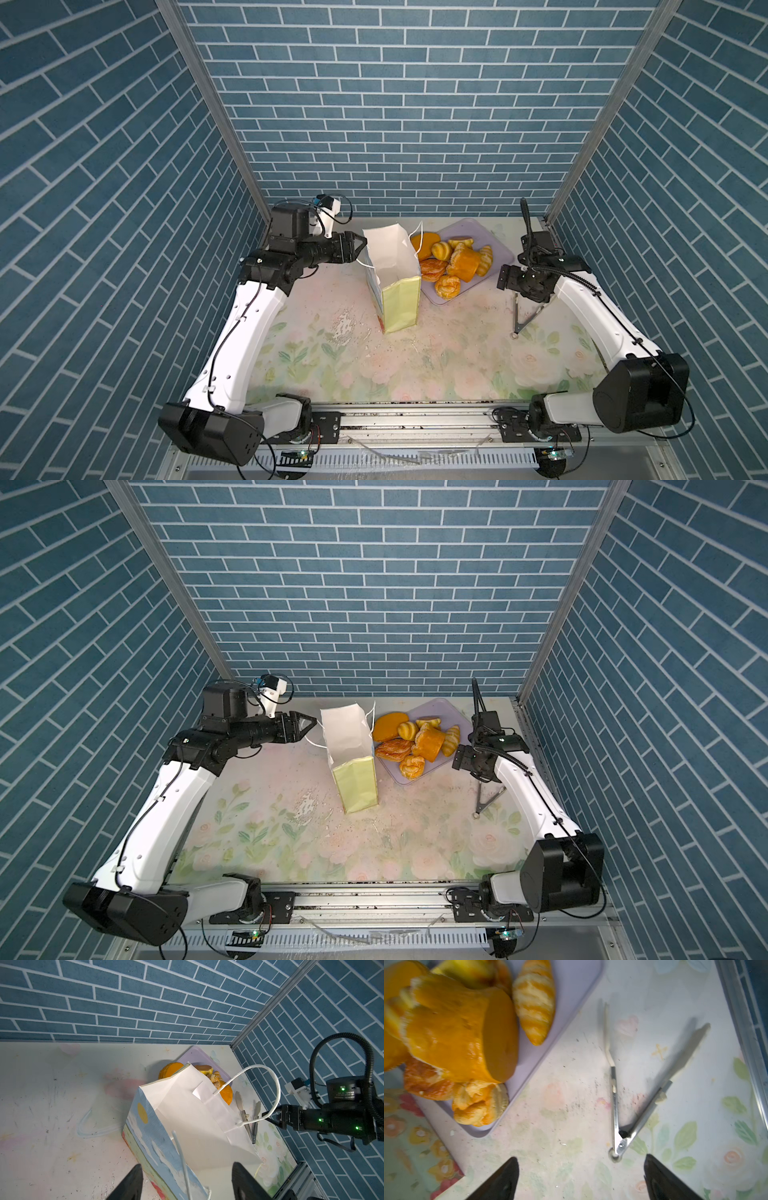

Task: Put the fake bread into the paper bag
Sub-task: 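Lower the right gripper onto the metal tongs lying on the table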

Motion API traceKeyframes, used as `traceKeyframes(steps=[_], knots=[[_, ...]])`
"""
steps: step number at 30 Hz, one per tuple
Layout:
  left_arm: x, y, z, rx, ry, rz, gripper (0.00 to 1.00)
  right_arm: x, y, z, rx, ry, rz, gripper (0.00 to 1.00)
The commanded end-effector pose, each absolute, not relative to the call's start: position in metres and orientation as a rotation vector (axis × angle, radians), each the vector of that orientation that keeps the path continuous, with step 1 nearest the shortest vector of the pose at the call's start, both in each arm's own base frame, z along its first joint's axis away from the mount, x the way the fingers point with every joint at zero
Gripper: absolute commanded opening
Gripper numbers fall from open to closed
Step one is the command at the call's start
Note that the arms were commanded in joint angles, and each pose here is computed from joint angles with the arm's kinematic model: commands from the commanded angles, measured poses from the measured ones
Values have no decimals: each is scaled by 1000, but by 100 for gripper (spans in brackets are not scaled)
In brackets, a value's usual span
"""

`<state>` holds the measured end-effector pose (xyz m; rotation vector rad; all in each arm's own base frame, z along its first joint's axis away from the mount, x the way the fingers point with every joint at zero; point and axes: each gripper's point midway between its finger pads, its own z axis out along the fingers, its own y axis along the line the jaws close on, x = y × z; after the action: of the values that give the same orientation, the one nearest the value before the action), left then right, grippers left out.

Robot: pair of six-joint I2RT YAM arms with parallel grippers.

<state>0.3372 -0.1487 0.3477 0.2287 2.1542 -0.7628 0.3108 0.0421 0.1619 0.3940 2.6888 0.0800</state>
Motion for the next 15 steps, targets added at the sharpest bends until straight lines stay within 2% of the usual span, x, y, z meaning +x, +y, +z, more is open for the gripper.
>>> traceKeyframes(steps=[1,10,15], knots=[[340,-148,351,259,2136,-743,70,288,21,151,565,2699,31,96],[340,-127,333,204,2209,-579,71,264,-10,94,779,2751,18,97],[337,-125,328,207,2222,-571,71,257,-15,71,814,2778,11,99]])
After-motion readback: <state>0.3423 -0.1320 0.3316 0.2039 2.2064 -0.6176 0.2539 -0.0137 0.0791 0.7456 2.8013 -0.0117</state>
